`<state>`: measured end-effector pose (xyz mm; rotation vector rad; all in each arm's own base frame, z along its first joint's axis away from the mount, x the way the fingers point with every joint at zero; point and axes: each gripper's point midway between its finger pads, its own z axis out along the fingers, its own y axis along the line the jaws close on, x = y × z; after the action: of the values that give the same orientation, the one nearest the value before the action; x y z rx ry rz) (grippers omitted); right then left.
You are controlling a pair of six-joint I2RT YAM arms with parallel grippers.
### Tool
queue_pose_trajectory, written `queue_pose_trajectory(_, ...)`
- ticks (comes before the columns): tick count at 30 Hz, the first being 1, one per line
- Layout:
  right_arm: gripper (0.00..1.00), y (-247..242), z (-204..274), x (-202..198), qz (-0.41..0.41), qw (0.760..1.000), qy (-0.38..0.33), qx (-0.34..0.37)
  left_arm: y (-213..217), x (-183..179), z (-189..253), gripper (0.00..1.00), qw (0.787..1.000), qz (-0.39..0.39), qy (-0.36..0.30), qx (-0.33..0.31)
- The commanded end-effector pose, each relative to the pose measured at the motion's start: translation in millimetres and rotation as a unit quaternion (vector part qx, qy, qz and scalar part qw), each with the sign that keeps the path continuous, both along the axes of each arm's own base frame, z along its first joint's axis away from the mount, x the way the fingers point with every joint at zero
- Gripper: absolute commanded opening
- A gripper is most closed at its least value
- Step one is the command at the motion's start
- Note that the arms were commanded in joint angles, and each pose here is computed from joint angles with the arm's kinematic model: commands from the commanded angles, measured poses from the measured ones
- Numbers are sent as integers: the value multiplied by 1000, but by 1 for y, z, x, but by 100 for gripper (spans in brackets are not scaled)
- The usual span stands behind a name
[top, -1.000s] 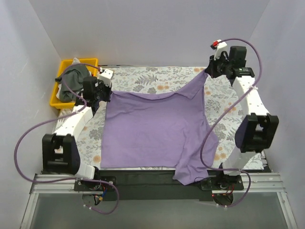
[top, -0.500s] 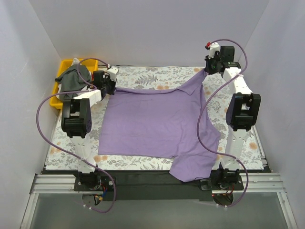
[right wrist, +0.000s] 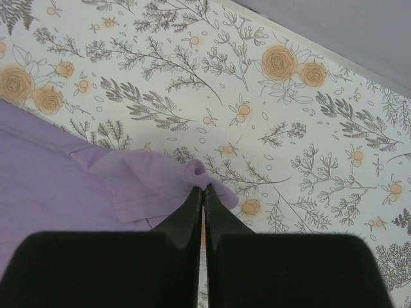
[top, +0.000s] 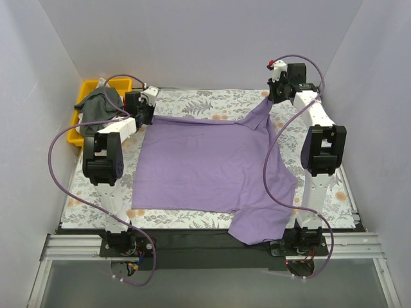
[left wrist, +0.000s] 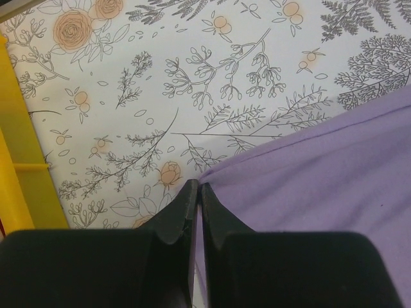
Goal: Fold and stack the t-shirts
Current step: Flatten the tshirt out
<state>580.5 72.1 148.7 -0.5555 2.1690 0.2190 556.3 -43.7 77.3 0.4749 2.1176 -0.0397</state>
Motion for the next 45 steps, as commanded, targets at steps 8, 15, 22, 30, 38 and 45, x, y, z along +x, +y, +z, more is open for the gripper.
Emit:
queue_pose_trajectory(8, 1, 29, 65, -43, 33, 998, -18, 53, 16, -6, 33, 0, 1000, 5, -24, 8)
queue_pose_trajectory(15, 1, 82, 22, -127, 113, 991, 60, 51, 21, -10, 44, 0, 1000, 4, -29, 2)
queue_pose_trajectory(22, 1, 136, 12, -206, 199, 966, 118, 114, 16, -17, 47, 0, 1000, -7, -27, -9)
queue_pose_trajectory(30, 18, 178, -20, -272, 310, 922, 202, 118, 12, -20, 38, 0, 1000, -17, -10, -14)
queue_pose_trajectory(38, 59, 154, 44, -223, 330, 931, 127, 94, 10, -20, 31, 0, 1000, -21, 2, -18)
queue_pose_trajectory(45, 55, 88, 3, -147, 288, 946, 131, -70, 1, -23, 33, 0, 998, -41, 11, -35)
